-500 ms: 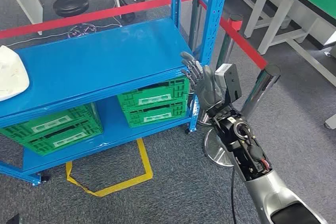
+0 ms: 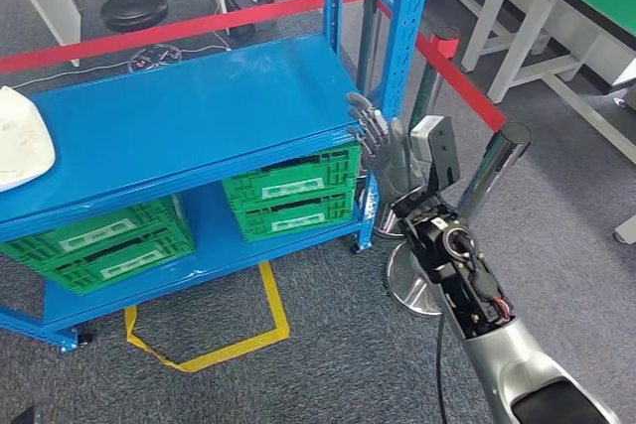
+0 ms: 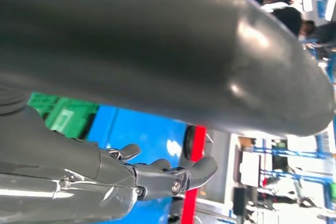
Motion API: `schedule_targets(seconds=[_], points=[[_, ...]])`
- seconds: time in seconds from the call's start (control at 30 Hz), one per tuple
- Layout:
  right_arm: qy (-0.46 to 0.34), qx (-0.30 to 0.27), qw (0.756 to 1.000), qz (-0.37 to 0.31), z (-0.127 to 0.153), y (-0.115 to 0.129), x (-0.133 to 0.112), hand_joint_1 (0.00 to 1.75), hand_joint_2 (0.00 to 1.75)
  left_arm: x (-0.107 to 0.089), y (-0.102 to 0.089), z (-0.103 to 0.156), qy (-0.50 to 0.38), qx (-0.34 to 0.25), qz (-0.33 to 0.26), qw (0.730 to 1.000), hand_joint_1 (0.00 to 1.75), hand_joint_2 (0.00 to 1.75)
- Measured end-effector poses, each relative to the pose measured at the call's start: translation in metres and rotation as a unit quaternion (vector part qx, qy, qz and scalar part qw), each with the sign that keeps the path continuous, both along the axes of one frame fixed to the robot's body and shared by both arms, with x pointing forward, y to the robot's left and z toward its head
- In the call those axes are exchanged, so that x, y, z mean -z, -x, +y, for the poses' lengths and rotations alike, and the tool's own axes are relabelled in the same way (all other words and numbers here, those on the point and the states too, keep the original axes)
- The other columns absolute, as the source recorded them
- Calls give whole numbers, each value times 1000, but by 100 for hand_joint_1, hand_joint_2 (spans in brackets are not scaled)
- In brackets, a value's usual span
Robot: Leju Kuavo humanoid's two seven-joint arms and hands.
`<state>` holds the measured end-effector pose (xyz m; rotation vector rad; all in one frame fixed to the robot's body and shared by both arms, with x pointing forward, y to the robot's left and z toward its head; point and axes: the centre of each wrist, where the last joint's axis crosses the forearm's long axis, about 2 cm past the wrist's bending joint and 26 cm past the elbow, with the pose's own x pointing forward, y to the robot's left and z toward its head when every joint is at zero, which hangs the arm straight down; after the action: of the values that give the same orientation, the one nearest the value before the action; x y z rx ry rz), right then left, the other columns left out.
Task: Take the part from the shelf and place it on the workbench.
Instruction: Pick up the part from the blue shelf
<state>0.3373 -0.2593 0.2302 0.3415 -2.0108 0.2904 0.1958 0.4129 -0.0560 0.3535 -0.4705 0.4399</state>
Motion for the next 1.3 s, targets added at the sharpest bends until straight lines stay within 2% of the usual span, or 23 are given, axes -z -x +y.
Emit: schedule_targets(seconds=[0.17,0.63,0.87,1.3], points=[[-10,5,1000,-9,-1,-6,-2,0,0,0,4,6,-17,-9,6,1000,0,0],[-15,7,1000,-10,-3,-18,-6,0,0,2,12,12,11,-11,-7,1000,0,0],[-13,40,999,-8,-5,-19,-4,0,0,2,12,12,14,-13,-5,1000,0,0],[-13,-9,1000,10,-3,-18,0,0,0,3,16,13,13,-15,-1,1000,0,0]])
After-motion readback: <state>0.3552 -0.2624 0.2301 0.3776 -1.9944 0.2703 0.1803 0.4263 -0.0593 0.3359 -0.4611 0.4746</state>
